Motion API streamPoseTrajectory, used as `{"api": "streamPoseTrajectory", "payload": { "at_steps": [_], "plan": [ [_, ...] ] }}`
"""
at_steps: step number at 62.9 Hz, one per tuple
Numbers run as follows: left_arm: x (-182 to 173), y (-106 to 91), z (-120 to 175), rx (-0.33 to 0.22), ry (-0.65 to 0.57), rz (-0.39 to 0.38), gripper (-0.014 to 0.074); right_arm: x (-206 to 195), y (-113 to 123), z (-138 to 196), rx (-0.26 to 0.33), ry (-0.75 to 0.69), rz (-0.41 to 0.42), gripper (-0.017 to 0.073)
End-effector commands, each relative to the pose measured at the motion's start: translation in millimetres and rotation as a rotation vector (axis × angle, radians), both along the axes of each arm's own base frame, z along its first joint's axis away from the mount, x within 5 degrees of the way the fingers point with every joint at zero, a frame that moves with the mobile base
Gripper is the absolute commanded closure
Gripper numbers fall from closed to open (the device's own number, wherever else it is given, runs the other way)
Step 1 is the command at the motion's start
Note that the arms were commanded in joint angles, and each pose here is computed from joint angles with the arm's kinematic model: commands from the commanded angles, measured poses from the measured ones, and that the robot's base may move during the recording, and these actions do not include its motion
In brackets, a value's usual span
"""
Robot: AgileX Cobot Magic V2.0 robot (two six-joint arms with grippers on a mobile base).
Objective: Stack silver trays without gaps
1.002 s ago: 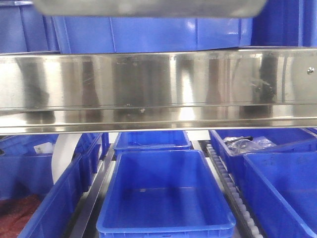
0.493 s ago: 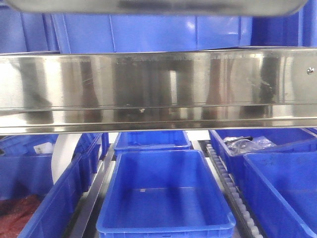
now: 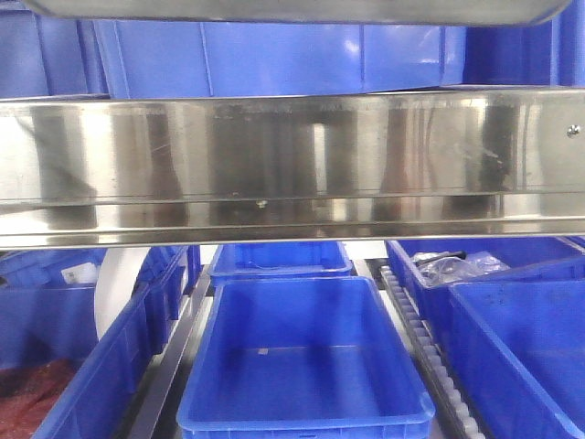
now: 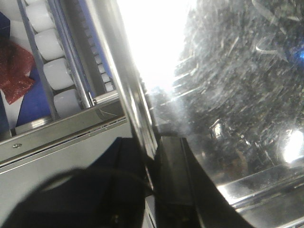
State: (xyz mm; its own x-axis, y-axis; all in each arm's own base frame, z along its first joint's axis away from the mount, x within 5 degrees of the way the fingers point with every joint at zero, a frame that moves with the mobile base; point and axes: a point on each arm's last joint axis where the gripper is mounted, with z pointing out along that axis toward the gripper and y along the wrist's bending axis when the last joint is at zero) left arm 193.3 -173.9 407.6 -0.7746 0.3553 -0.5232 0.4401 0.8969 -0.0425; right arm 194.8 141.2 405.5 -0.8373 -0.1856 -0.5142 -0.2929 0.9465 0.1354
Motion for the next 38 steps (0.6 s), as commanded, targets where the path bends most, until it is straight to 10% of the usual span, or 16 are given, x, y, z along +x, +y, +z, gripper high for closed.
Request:
{"api": "streamPoseTrajectory", "payload": {
  "at_steps": [1,38],
  "plan": [
    [-16.8,0.3,14.6,-0.045,0.025,-0.062,0.0635,-3.1,6.7,22.9,0.139,-0.139,0.053,0.0503],
    [-17.4,-0.9,14.8,-0.059,0.031,-0.066,0.0636,-2.7,7.0,21.0,0.128,-0.125,0.052,0.0503]
  ]
}}
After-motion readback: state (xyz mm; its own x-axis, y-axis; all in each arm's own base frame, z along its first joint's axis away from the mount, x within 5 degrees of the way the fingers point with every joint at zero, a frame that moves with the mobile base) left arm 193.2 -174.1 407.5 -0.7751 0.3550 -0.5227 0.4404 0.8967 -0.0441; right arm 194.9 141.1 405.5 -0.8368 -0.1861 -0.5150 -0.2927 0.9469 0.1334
